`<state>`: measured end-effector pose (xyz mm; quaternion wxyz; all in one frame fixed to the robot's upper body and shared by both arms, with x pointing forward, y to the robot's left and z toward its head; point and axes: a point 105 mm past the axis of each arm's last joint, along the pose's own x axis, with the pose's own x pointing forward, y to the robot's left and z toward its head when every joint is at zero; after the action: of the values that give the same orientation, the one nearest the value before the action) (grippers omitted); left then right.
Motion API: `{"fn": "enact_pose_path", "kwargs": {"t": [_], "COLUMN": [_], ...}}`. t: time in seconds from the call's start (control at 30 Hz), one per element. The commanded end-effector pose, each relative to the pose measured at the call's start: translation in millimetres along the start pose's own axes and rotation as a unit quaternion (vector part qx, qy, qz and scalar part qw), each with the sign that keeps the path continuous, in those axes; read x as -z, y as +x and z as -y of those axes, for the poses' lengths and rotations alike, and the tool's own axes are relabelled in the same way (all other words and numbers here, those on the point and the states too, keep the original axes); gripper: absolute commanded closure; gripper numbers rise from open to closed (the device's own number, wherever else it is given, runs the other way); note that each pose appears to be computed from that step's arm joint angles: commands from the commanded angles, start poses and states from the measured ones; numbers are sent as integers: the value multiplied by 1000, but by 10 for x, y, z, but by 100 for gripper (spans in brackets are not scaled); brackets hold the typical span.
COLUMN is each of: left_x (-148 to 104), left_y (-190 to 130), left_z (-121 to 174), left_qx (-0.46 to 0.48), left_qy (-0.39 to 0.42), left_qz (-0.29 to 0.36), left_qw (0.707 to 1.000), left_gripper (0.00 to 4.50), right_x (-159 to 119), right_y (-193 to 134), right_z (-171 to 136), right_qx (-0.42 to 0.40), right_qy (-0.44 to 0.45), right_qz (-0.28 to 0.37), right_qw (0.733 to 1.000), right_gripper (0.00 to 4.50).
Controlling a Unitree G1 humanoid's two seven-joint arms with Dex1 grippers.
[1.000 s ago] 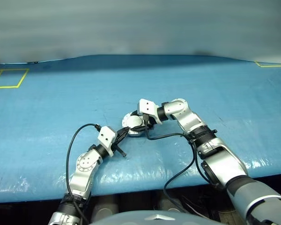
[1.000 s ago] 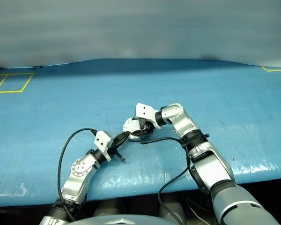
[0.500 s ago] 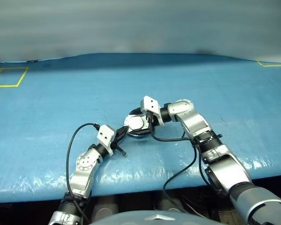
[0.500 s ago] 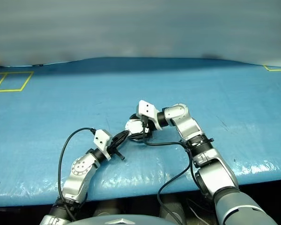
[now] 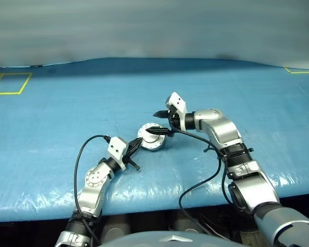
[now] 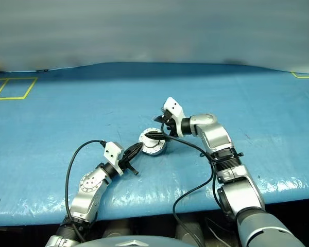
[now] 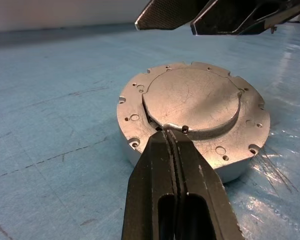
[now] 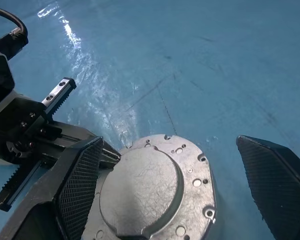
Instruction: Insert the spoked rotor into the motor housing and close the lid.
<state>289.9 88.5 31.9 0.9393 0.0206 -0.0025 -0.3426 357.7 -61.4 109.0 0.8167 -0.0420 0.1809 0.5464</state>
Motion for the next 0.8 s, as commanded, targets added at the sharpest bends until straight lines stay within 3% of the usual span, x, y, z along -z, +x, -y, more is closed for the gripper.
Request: {"fn": "enact_pose_path", "kwargs": {"t": [0.03,0.27,0.4,0.73,0.8], "left_x": [95,97,105,110,109], "left_y": [16,31,35,15,14], "left_z": [79,88,99,85,84], "left_qx": [15,20,22,24,24], "left_qy": [-6,-3,-2,4,5], "left_qz": [-18,-19,-20,-24,-24], "left_qw": [1000,1000,1000,999,999], "left_gripper": [450,450,450,450,450], "right_x": [-76,79,295,389,362], "right_y": [-156,-231,-231,-194,-198], "right_z": [39,-73,-97,-136,-122], "right_qx": [14,-10,8,19,17], "right_qy": [65,289,357,394,400], "right_qz": [32,65,50,48,59], "right_qw": [997,955,933,918,914], "right_gripper": [2,2,2,2,39]}}
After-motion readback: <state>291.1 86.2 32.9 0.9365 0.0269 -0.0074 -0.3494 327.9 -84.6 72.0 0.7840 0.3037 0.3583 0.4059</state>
